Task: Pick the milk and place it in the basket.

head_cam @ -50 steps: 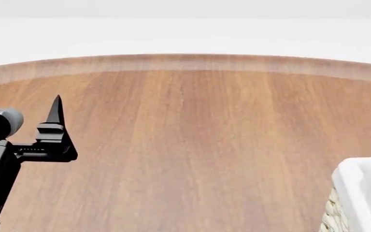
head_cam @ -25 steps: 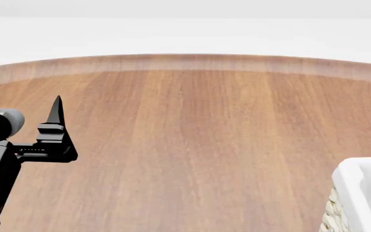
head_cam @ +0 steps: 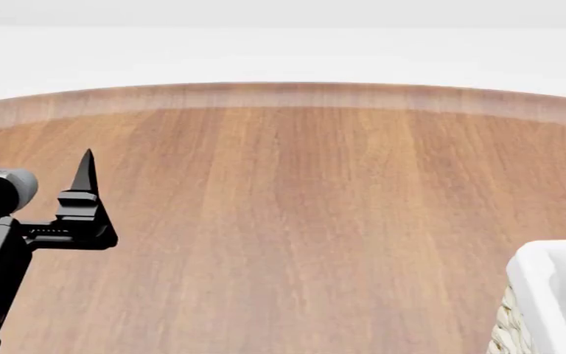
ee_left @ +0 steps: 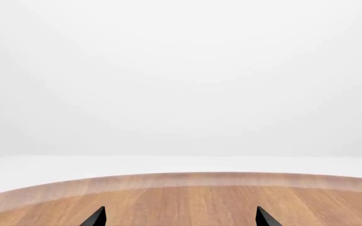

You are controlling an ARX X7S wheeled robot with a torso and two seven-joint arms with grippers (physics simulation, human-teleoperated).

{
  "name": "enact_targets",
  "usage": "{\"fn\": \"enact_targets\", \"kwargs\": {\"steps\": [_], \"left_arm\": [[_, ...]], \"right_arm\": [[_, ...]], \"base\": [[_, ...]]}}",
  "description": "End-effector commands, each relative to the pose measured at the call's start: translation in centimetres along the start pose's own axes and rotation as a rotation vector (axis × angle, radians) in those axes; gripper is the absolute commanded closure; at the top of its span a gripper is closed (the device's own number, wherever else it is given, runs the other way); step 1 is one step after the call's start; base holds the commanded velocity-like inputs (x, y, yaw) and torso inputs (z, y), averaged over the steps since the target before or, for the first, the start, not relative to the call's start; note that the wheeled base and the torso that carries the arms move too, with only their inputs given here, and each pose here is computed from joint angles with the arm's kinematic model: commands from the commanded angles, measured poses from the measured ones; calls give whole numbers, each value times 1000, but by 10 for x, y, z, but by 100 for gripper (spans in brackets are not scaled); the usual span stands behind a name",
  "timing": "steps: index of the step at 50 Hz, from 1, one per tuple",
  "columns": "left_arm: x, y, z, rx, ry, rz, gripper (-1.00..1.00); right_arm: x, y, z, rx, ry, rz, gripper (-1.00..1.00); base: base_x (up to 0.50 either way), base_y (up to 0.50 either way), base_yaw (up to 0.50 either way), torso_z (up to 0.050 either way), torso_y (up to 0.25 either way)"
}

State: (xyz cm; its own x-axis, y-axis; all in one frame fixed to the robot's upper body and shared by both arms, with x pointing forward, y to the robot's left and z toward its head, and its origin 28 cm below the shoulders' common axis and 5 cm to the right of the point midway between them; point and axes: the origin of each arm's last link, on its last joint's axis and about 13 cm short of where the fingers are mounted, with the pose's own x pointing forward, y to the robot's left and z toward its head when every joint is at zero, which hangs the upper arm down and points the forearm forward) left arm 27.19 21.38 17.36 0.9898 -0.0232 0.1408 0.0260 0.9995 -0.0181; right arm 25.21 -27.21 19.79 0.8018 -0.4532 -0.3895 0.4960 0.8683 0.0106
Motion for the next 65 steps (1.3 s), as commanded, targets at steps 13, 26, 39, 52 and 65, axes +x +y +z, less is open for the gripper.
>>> {"fn": "enact_targets", "kwargs": {"steps": [13,26,39,52,65], "left_arm": [[1,2,0,2,1,4,-100],[1,2,-1,1,3,4,-100],[1,0,-2,-3,5,1,-100],[-1,-4,1,-7,-2,-9,-100],[-2,-7,3,-13,-11,-24,-100]], "right_arm": [[19,0,-6,61,-9,15,-100],[15,6,4,33,-51,17,-100],[-16,60,35,-104,-204,290,-100],[-38,119,25,-239,-303,553,-100],[-49,140,-2,-284,-351,644,-100]], "base": [[-1,0,0,1,2],[0,0,0,0,0],[0,0,0,0,0],[0,0,0,0,0],[0,0,0,0,0]]}}
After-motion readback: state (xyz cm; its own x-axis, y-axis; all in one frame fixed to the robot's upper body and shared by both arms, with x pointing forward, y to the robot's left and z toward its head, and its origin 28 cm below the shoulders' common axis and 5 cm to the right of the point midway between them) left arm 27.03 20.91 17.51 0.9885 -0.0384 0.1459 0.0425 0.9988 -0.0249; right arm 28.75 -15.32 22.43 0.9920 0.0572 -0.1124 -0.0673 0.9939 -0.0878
